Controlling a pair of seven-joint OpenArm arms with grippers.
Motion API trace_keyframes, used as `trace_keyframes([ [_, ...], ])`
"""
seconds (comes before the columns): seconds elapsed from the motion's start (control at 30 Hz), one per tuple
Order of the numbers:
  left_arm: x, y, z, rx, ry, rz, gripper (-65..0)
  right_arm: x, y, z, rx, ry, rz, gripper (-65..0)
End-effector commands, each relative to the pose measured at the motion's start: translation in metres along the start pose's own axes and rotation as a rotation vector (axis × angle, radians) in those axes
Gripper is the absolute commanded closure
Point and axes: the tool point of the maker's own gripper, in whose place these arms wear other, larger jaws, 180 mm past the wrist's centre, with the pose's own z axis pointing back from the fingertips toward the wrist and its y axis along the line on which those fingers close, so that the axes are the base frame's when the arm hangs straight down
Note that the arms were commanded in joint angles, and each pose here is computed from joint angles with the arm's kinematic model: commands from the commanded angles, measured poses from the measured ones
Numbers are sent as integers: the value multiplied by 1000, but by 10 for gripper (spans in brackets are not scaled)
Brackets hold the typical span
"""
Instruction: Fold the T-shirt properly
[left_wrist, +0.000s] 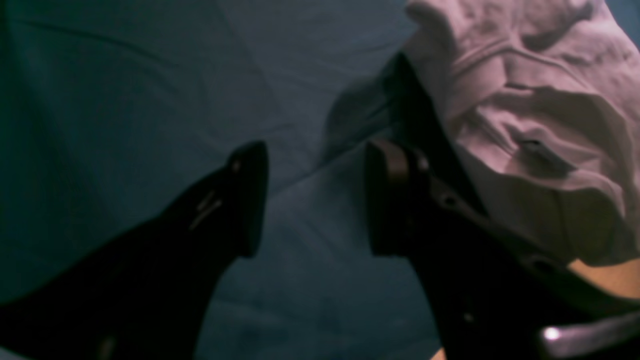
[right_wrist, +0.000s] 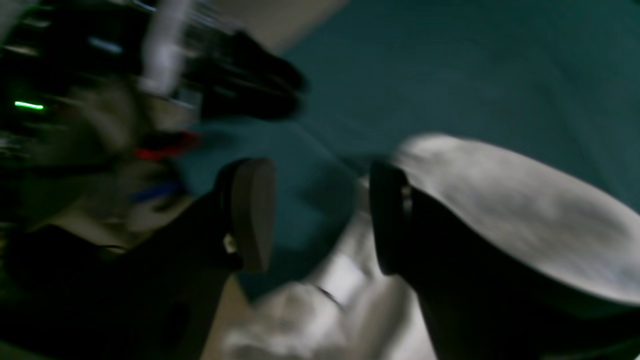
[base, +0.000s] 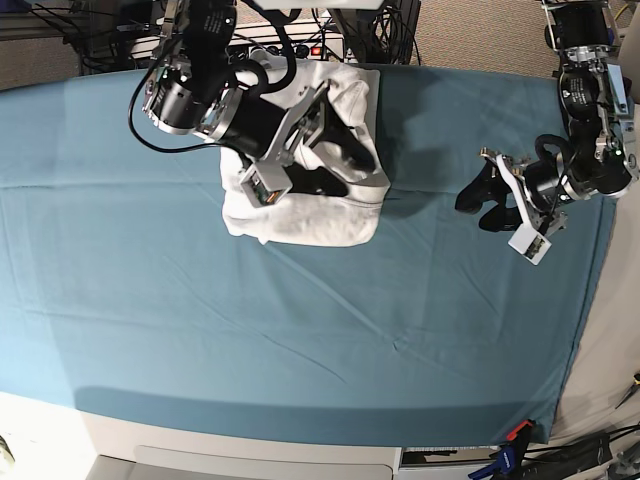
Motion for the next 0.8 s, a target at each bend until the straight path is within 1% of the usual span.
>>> trace_keyframes([
  [0.0,15,-1,5,-11,-49,-17,-318,14,0,2,-9,-58,22,-309],
  [0.13,11,-9,5,-55,-29,3,-318,14,-27,10,-132,-49,58,-309],
  [0.23,0,-14,6,-77,-3,43,-318,24,-56,34,-263,-83,55,-309],
  [0.37,-28,-30,11,-132,51,98,-318,39,-111,89,-508,-159,62,-309],
  [0.47,-48,-46,15,-160,84,129,-318,39,-154,139,-733,-143,90,-309],
  [0.53,-57,-57,20,-169,103,129,-318,43,-174,169,-849,-143,108,-309],
  [0.63,-63,-75,27,-187,117,106,-318,49,-186,196,-923,-145,140,-309],
  [0.77,-73,-97,37,-195,150,71,-318,49,-191,198,-924,-124,160,-301],
])
